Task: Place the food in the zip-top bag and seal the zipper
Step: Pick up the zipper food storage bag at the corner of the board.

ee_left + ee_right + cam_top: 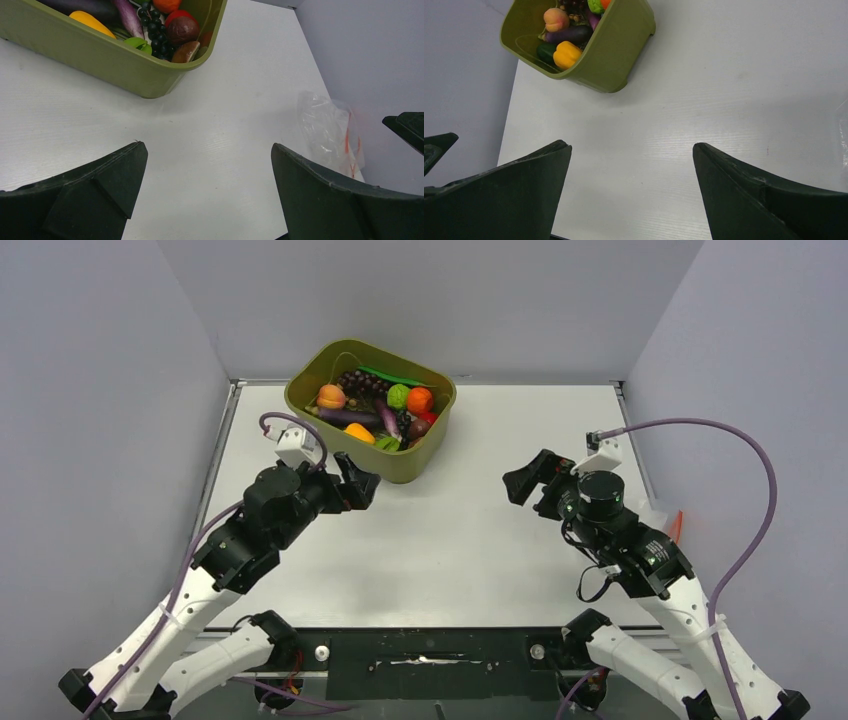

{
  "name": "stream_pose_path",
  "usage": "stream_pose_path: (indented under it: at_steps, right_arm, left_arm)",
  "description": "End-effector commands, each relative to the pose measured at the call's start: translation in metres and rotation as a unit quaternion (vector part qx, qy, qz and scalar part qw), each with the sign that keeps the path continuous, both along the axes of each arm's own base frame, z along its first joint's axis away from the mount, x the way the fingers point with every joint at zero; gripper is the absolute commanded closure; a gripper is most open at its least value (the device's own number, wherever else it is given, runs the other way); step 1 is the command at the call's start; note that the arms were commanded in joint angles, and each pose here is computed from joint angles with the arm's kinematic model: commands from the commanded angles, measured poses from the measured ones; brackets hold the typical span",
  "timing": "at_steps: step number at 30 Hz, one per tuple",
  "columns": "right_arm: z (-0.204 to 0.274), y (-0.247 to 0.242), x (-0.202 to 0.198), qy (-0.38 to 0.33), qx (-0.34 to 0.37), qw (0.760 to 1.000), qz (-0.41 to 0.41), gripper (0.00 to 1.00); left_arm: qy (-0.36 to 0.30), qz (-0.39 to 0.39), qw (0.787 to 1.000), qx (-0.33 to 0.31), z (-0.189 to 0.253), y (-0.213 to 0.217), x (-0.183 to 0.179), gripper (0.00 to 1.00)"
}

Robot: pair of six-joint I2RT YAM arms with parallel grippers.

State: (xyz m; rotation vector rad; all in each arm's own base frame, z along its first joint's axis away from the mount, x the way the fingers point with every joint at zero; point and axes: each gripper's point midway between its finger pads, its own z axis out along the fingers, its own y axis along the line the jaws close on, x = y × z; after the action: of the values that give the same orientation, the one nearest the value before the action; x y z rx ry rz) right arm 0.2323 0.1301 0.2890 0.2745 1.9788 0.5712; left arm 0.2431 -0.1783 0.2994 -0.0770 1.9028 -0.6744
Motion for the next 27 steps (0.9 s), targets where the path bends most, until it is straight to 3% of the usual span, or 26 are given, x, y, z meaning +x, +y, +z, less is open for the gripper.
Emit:
stream_pose_path:
  at_steps: [1,11,14,18,21,23,24,27]
  right_arm:
    - [0.013,-0.005,0.000,-0.027,0.017,0.999,-0.017,0.02]
    - [-0.031,-0.044,0.001,0.076,-0.043,0.986,-0.143,0.02]
    - [-0.057,-0.072,-0.004,0.135,-0.073,0.962,-0.224,0.02]
    - [-0.083,-0.088,0.001,0.173,-0.083,0.949,-0.249,0.01]
    - [-0.101,-0.103,0.003,0.186,-0.077,0.940,-0.277,0.10]
    - [-0.116,-0.113,0.003,0.196,-0.079,0.932,-0.293,0.20]
    - [-0.122,-0.118,0.004,0.201,-0.079,0.929,-0.302,0.31]
    - [-0.136,-0.132,0.006,0.213,-0.077,0.920,-0.321,0.42]
  left_arm:
    - [-0.061,-0.006,0.998,-0.033,0.039,0.001,-0.002,0.02]
    - [-0.017,0.005,1.000,-0.002,-0.003,0.002,0.002,0.04]
    - [0.004,-0.001,1.000,0.004,-0.022,-0.002,0.002,0.05]
    - [0.023,-0.017,0.999,0.016,-0.043,-0.009,0.001,0.05]
    - [0.039,-0.012,0.999,0.030,-0.060,-0.008,0.002,0.05]
    - [0.044,-0.009,0.998,0.042,-0.068,-0.006,0.003,0.05]
    - [0.044,-0.008,0.998,0.048,-0.071,-0.004,0.003,0.05]
    - [0.029,-0.024,0.998,0.052,-0.075,-0.005,0.000,0.05]
